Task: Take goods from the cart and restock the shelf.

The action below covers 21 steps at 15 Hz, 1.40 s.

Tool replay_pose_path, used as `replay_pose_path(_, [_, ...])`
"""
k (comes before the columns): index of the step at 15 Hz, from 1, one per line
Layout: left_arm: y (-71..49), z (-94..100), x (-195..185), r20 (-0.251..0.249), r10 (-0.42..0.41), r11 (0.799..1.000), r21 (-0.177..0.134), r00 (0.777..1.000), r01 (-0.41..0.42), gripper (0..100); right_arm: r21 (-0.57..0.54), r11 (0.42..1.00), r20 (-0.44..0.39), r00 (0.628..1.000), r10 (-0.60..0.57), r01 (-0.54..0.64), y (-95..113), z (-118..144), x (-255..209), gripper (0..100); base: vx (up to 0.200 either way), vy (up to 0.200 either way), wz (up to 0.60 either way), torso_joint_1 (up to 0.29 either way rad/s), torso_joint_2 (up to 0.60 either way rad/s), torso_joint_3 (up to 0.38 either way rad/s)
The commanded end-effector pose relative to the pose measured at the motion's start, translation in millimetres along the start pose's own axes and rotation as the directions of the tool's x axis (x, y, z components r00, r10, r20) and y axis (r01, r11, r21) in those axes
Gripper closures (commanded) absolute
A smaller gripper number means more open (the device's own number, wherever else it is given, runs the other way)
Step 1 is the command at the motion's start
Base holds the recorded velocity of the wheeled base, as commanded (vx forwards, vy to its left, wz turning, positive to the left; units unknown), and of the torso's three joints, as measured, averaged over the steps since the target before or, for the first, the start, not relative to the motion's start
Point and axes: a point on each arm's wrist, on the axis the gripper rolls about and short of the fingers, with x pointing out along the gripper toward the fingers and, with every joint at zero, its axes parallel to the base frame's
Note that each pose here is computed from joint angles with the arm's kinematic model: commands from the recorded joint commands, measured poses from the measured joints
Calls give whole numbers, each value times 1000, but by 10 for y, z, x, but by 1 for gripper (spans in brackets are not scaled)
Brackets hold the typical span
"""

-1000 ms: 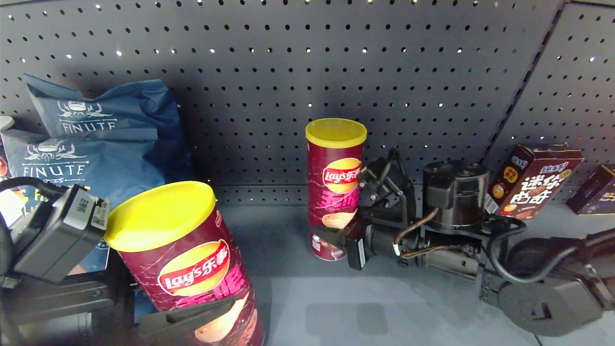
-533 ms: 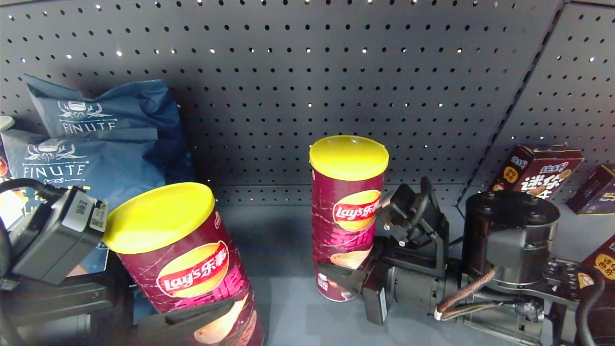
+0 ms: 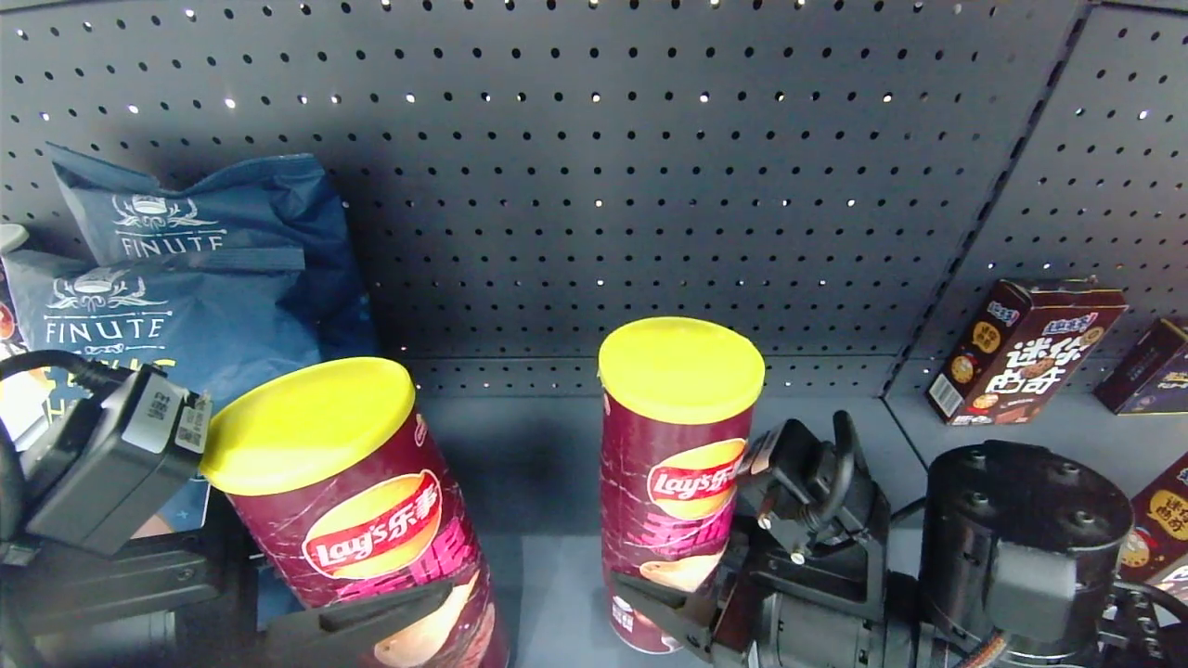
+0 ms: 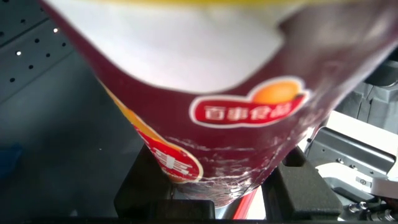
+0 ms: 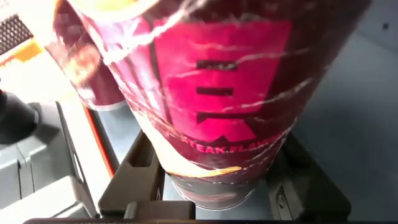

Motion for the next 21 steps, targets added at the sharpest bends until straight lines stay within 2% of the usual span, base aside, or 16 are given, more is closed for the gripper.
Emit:
replay_pose_path(1, [0,-3,1,-1,0,1000,-1,1000,0,100,1,1000,-27,1000,5,-5,12,-77,-44,100,0,0,0,0,0,0])
replay_pose_path(13, [-3,-32,2,-9,-1,1000,-4,1000,1,100,-5,1000,-35,999,5,-5,27,-97,-51,100,0,0,0,0,0,0])
replay_pose_path(15, [-10,-70,1,-19,-4,1000,-10,1000,4,100,-6,1000,-41,999,-27,27,23,-101,-71,100,0,0,0,0,0,0])
replay_pose_path(21, [-10,-84,3,-4,-2,1000,-4,1000,2,100,-9,1000,-55,998,-18,18,55,-138,-80,100,0,0,0,0,0,0])
